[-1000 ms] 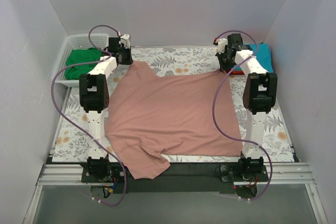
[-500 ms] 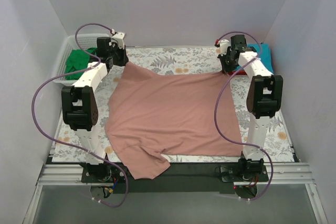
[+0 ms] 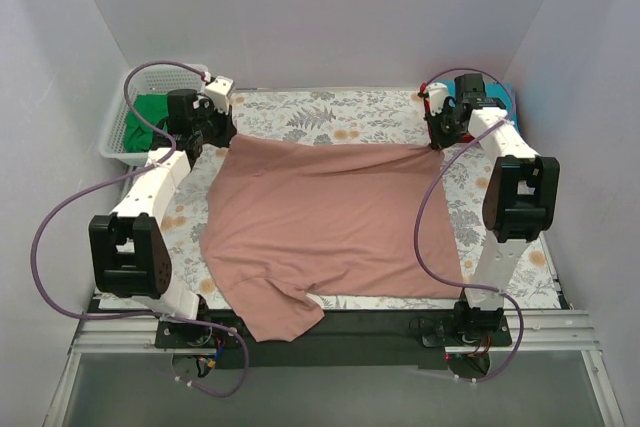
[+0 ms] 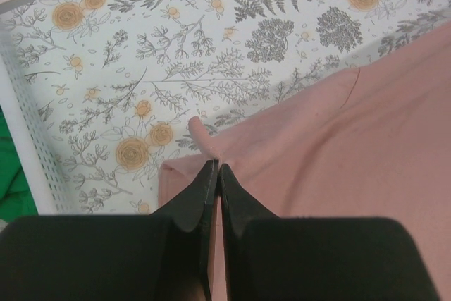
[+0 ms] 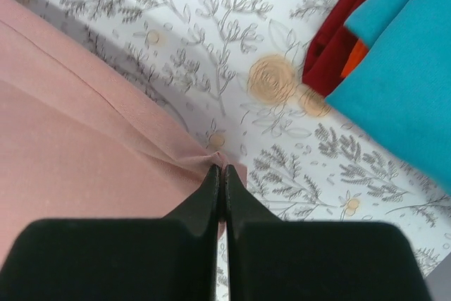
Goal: Fold and stack the t-shirts
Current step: Fold the tshirt
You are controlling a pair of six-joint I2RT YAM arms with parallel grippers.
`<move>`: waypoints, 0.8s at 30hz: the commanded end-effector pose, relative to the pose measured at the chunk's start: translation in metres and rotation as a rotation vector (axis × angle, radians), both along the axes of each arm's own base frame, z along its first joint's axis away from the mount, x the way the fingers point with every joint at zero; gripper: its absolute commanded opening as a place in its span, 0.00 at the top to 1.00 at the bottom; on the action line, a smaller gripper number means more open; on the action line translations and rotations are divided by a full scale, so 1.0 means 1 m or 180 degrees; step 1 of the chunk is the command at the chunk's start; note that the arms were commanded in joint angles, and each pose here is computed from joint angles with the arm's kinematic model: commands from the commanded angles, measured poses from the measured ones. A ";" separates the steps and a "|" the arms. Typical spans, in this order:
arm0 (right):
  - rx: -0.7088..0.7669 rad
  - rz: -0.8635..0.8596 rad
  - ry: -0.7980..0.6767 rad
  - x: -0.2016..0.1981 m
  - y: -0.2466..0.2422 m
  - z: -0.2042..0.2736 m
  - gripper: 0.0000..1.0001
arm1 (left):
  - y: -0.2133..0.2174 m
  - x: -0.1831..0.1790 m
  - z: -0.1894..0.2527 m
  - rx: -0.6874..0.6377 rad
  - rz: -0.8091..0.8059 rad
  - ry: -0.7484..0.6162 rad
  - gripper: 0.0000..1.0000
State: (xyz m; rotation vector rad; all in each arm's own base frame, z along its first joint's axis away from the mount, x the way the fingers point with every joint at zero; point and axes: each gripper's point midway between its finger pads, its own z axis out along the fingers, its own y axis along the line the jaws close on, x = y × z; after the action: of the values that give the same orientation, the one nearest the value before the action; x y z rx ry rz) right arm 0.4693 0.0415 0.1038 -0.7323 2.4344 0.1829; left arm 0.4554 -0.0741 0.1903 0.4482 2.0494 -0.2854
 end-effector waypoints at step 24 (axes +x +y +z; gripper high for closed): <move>0.0058 0.0633 0.0613 -0.097 0.004 -0.051 0.76 | 0.012 -0.191 -0.104 0.0508 -0.0702 0.1137 0.88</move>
State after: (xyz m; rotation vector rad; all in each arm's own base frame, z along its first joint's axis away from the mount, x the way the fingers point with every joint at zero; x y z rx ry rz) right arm 0.3840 0.0457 0.0540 -0.9413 2.5264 0.3286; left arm 0.2860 -0.0593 0.0937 0.6736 2.3527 -0.3029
